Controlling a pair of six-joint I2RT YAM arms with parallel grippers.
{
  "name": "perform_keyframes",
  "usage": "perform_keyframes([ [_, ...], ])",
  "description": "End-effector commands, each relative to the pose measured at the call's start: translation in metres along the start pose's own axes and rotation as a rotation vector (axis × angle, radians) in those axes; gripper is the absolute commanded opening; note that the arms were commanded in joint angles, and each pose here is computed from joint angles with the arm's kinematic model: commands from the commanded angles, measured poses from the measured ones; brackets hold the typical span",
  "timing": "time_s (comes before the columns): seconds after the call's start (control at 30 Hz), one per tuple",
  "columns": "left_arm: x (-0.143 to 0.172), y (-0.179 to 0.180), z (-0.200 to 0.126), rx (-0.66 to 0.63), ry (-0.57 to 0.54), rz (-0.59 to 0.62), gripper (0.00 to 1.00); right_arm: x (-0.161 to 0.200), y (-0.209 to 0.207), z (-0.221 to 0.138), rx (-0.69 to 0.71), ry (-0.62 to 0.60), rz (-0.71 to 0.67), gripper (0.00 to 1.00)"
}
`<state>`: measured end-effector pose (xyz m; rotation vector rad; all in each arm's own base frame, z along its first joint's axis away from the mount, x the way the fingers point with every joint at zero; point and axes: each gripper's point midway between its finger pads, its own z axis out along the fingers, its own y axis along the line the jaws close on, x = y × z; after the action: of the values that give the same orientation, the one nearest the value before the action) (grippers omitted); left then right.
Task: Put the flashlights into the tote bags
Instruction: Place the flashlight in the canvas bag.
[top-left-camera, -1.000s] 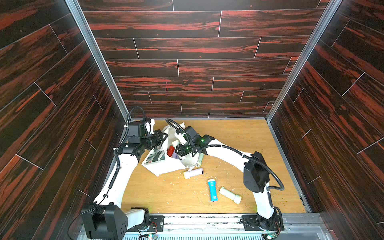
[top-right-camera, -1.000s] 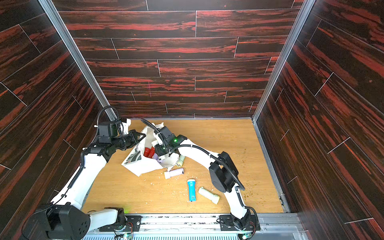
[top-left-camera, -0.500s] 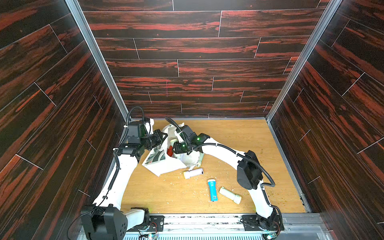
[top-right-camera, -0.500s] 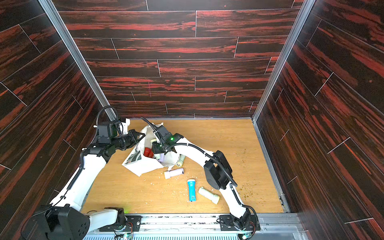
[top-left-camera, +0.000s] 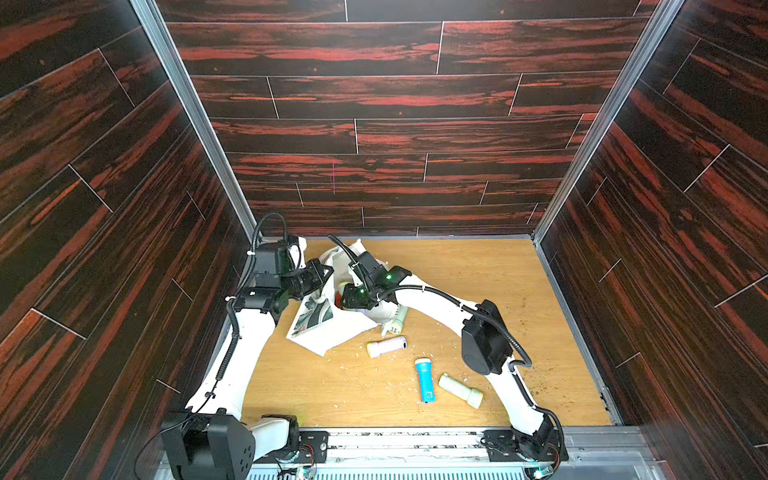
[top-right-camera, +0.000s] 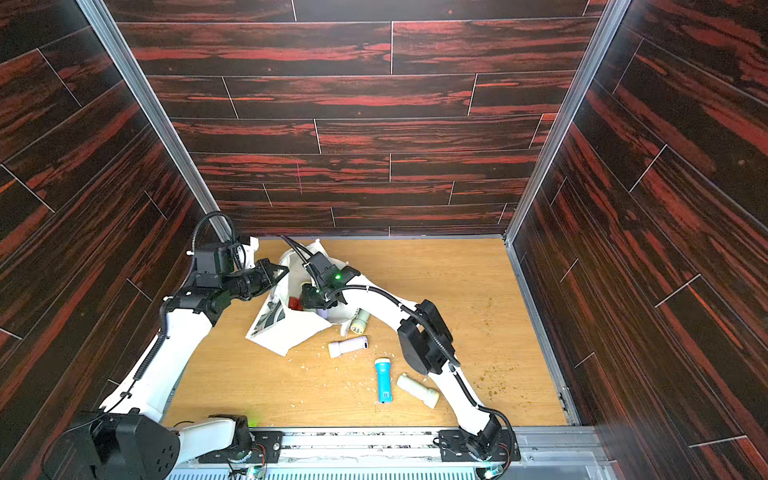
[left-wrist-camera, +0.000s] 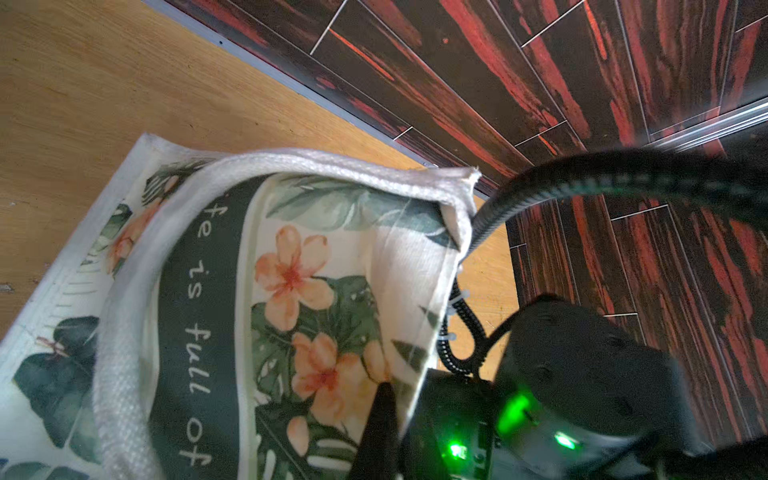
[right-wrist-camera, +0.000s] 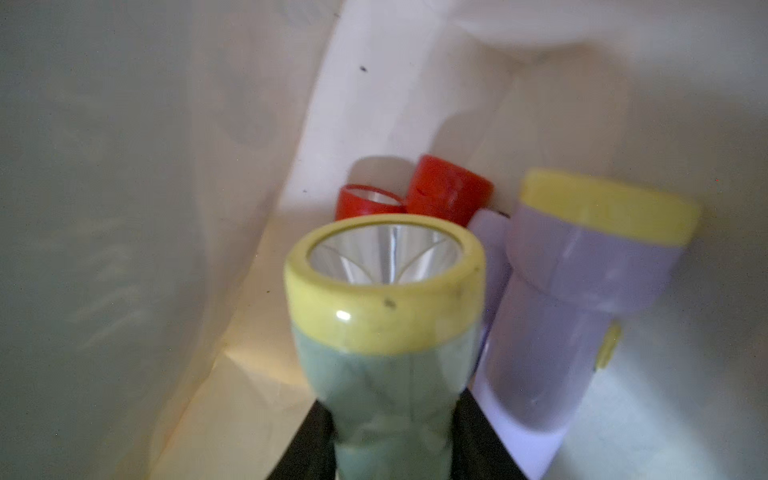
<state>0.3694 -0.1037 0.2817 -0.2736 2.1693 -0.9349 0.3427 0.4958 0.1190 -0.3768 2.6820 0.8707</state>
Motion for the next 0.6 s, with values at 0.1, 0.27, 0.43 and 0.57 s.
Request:
perform_keyframes([
  [0.1, -0.0084, -0.0314, -0.0191, 0.099, -0.052, 0.077, 0.00, 0.0306, -0.0246, 0.0320, 0.064, 0.132, 0.066, 0.00],
  [0.27, -0.0074, -0.0293, -0.0179, 0.092, -0.048, 0.077, 0.00, 0.0356, -0.0287, 0.0374, 0.075, 0.156, 0.076, 0.09],
  [0.43, -0.0068, -0.0275, -0.0181, 0.083, -0.048, 0.076, 0.00, 0.0365, -0.0289, 0.0378, 0.075, 0.161, 0.083, 0.24],
  [0.57, -0.0056, -0.0251, -0.0179, 0.073, -0.045, 0.078, 0.00, 0.0346, -0.0290, 0.0364, 0.075, 0.152, 0.078, 0.36],
])
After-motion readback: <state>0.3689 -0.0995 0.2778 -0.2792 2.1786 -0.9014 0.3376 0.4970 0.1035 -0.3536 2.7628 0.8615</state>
